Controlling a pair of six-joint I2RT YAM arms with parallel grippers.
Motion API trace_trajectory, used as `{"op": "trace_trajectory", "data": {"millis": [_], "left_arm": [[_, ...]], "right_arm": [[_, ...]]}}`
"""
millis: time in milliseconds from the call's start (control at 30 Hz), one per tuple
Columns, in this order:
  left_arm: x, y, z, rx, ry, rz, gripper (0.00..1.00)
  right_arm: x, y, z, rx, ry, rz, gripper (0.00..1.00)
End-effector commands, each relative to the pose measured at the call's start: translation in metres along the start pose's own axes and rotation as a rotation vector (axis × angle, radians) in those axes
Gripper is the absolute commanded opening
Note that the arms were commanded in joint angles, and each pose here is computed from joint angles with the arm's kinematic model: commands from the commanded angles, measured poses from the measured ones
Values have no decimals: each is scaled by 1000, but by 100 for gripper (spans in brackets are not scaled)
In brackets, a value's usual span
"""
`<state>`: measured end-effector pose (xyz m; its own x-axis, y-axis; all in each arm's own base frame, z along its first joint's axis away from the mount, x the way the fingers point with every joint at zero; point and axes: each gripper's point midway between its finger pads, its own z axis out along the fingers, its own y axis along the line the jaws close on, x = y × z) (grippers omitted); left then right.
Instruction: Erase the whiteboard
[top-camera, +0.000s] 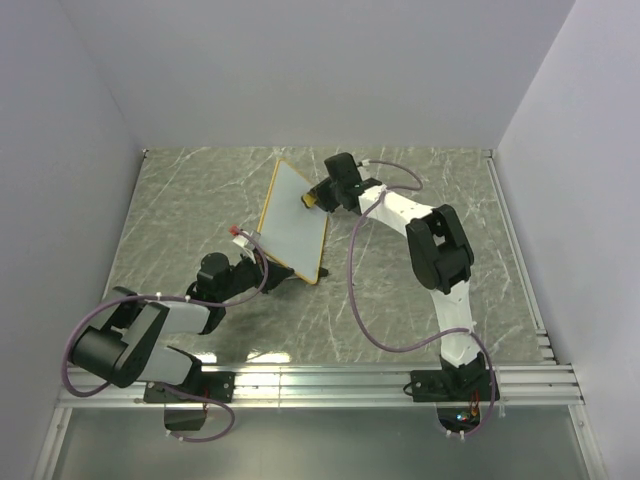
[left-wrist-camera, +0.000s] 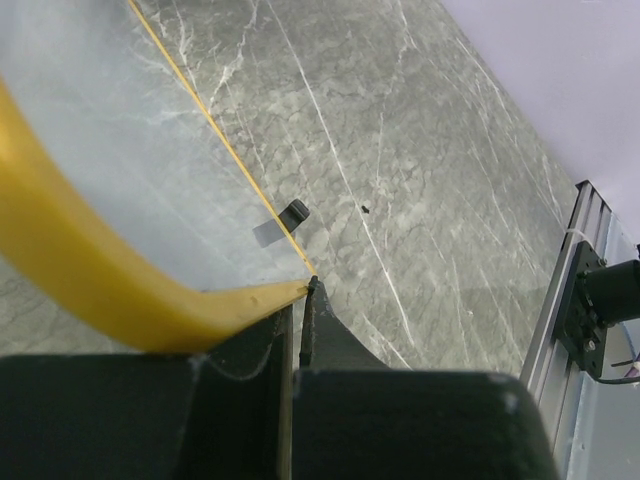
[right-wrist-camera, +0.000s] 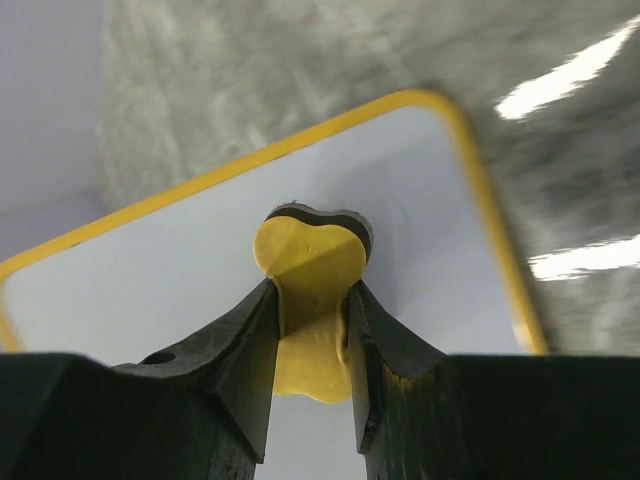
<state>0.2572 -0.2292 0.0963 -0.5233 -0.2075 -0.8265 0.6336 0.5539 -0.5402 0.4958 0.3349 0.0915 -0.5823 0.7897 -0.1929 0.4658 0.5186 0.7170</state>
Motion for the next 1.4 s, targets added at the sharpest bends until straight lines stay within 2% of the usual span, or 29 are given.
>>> {"op": "trace_trajectory", "data": {"millis": [0,167,333,433,467,533,567,600,633,667,733,800,867,900,933,967,1000,1167,1367], "left_arm": [[16,-12,-2,53,64,43,0],[19,-14,-1,65,75,39,0],[18,-13,-1,59,73,46,0],[18,-14,-1,57,73,52,0],[18,-14,-1,58,76,55,0],[18,-14,0,58,82,63,0],[17,-15,0,58,79,70,0],[17,-15,0,55,79,71,0],[18,-14,0,49,81,75,0],[18,-14,0,48,83,77,0],[19,-14,1,44,89,86,0],[17,-15,2,39,89,102,0],[15,-16,2,35,92,128,0],[9,-17,4,36,83,143,0],[6,-16,6,31,84,160,0],[-3,-16,9,20,77,172,0],[-8,-14,11,5,74,187,0],[-56,-14,18,-74,-44,214,0],[-90,-1,0,-295,-205,171,0]], "right_arm": [[1,-37,-2,95,-10,-25,0],[-6,-55,-5,143,-28,-56,0],[-22,-44,-26,120,-54,-83,0],[-42,-23,-61,74,-110,-118,0],[-50,-11,-85,47,-128,-152,0],[-58,-15,-108,71,-149,-194,0],[-64,-9,-129,53,-162,-236,3],[-67,-14,-139,68,-172,-255,14],[-68,-24,-146,98,-176,-274,20],[-74,-29,-164,111,-202,-291,15],[-74,-58,-173,164,-201,-290,8],[-79,-68,-186,153,-209,-275,9],[-76,-93,-191,203,-198,-288,19],[-76,-101,-191,227,-199,-297,30],[-76,-105,-193,239,-197,-308,59],[-76,-112,-196,259,-196,-324,83],[-76,-118,-197,277,-199,-333,99],[-79,-124,-202,312,-194,-360,100],[-75,-111,-202,284,-157,-351,100]]}}
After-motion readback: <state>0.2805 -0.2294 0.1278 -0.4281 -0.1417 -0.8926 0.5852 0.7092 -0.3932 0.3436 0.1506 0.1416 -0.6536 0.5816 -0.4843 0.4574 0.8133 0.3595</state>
